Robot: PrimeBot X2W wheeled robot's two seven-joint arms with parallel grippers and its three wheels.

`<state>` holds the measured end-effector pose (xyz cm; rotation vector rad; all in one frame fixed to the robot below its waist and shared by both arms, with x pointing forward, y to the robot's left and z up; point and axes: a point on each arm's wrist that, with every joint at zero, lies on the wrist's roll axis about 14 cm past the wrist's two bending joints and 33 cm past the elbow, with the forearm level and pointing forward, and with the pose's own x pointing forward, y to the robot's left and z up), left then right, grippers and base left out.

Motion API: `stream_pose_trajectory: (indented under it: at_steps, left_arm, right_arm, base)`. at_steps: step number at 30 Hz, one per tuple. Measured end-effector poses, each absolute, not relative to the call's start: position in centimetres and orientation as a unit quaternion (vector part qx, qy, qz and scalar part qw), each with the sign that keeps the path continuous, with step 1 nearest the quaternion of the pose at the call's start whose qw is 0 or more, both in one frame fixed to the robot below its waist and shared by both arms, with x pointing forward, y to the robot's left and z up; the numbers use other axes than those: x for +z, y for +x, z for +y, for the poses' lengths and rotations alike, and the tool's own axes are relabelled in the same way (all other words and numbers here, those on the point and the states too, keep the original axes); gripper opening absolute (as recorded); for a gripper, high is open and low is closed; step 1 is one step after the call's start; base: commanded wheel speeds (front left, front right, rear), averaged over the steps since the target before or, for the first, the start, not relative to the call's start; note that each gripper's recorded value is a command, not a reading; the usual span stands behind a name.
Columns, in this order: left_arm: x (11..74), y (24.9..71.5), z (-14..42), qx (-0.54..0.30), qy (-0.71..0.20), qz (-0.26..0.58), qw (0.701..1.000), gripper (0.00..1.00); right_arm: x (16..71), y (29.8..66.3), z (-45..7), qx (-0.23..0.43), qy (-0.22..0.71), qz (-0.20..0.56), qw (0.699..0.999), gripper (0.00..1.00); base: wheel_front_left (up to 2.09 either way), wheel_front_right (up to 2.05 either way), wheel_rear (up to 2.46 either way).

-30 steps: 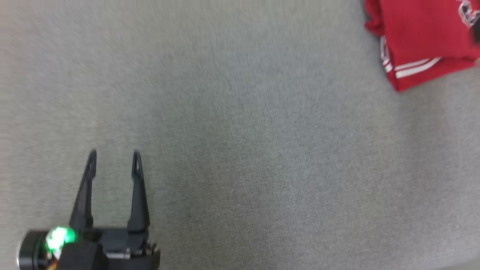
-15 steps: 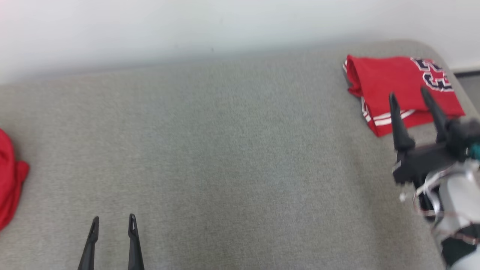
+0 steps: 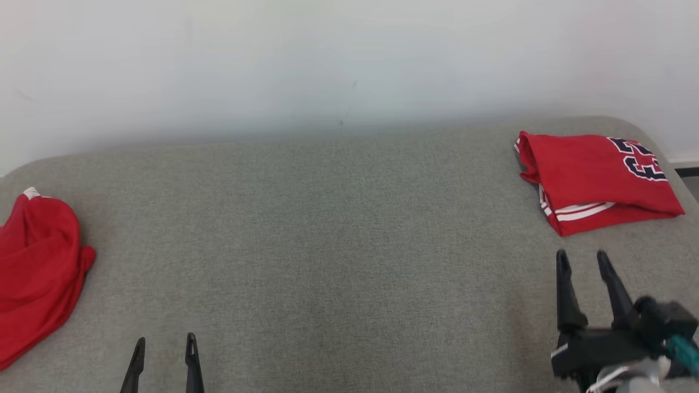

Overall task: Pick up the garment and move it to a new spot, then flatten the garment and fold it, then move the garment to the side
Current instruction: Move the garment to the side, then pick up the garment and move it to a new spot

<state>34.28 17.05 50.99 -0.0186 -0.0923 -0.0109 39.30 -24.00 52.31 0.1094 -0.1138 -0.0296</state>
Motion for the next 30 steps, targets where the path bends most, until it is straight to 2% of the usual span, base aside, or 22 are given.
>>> stream_pose_trajectory:
  at_steps: [11, 20, 30]
  left_arm:
    - [50.5, 33.5, 18.4, 0.018, -0.014, -0.039, 0.999, 1.00]
    - [49.3, 32.9, 18.3, 0.020, -0.015, -0.021, 0.999, 1.00]
    - [48.6, 32.8, 18.8, 0.027, -0.013, -0.009, 1.000, 1.00]
  right_arm:
    - [49.2, 35.6, -20.6, 0.001, 0.073, -0.021, 0.997, 1.00]
    - [48.5, 35.1, -17.2, 0.046, 0.060, -0.009, 0.997, 1.00]
    - [48.0, 35.1, -15.9, 0.060, 0.062, -0.001, 0.996, 1.00]
  base:
    - [0.00, 0.00, 0.00]
    - [0.00, 0.00, 0.00]
    - [0.00, 0.00, 0.00]
